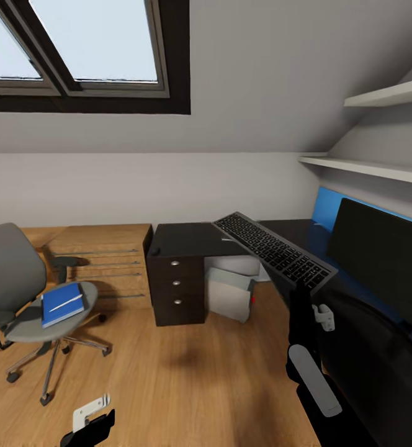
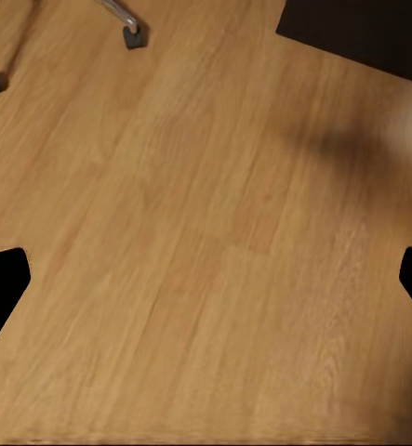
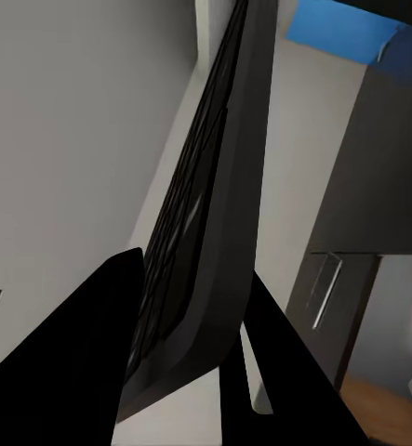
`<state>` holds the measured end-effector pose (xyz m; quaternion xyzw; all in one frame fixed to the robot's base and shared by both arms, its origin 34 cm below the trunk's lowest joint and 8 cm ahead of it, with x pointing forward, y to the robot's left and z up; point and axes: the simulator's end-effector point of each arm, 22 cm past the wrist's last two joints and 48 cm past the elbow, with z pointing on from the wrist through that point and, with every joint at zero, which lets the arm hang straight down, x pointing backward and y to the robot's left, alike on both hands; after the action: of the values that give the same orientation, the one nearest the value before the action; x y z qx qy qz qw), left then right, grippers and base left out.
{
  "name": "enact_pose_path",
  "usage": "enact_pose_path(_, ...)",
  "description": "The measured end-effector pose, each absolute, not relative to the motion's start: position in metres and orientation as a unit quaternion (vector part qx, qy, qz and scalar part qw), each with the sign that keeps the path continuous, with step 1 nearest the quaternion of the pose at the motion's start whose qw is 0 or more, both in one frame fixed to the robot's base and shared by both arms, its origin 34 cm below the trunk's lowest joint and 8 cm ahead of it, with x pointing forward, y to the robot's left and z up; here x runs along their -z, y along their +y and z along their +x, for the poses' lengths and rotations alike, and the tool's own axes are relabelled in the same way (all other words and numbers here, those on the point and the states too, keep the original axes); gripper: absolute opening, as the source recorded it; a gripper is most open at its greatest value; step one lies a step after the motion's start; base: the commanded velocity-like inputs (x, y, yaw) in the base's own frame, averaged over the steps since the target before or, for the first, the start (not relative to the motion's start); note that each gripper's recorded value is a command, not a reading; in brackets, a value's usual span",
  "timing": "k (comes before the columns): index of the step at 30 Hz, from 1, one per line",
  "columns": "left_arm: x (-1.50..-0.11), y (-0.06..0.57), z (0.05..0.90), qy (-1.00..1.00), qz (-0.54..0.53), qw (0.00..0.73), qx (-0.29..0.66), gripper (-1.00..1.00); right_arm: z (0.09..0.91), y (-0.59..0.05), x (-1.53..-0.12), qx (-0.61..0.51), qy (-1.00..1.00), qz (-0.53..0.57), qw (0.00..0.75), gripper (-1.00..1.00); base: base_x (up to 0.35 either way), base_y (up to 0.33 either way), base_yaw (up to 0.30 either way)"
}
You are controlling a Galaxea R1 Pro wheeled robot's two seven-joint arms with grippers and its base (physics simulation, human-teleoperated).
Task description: In the bedroom, organize the workspace by keeping the computer under the desk, ensuring the monitor is on the desk, placing the keyboard on the desk next to the monitor, placing the mouse on the desk next to the keyboard, moving the folder from the swivel chair onto the desk next to the mouse, stacking the notebook on top of the folder with the pen on top of the notebook, and positioning the swivel chair next to the desk.
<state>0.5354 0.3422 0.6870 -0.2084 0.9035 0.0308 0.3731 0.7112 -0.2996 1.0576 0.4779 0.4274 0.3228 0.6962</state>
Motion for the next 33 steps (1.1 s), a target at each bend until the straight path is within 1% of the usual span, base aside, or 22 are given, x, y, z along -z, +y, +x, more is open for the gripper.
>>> enact_pose_path(5, -0.687, 0.342, 0.535, 0.904, -0.208, 0.373, -0.031, 1.0, 0.712, -0.3, -1.051, -0.319, 0.432, 0.481, 0.693, -1.0, -0.309, -0.175, 0.0)
enact_pose_path(8, -0.687, 0.342, 0.536, 0.903, -0.208, 0.373, -0.031, 1.0, 0.712, -0.303, -1.023, -0.299, 0.449, 0.494, 0.682, -1.0, -0.304, -0.181, 0.0)
enact_pose_path(14, -0.687, 0.342, 0.536, 0.903, -0.208, 0.374, -0.031, 1.0, 0.705, -0.304, -1.013, -0.279, 0.435, 0.514, 0.685, -1.0, -0.268, -0.173, 0.0)
enact_pose_path(19, -0.687, 0.342, 0.535, 0.903, -0.209, 0.374, -0.031, 1.0, 0.702, -0.281, -0.993, -0.277, 0.435, 0.541, 0.665, -1.0, -0.066, -0.05, 0.0)
enact_pose_path(23, -0.688, 0.342, 0.535, 0.903, -0.209, 0.374, -0.031, 1.0, 0.694, -0.272, -0.985, -0.263, 0.419, 0.563, 0.662, -1.0, -0.013, -0.01, 0.0)
enact_pose_path(28, -0.688, 0.342, 0.535, 0.903, -0.208, 0.374, -0.03, 1.0, 0.672, -0.28, -0.976, -0.216, 0.378, 0.595, 0.676, -1.0, -0.002, -0.001, 0.0)
enact_pose_path(33, -0.688, 0.342, 0.535, 0.903, -0.208, 0.374, -0.03, 1.0, 0.671, -0.281, -0.976, -0.213, 0.375, 0.595, 0.678, -1.0, 0.0, 0.0, 0.0)
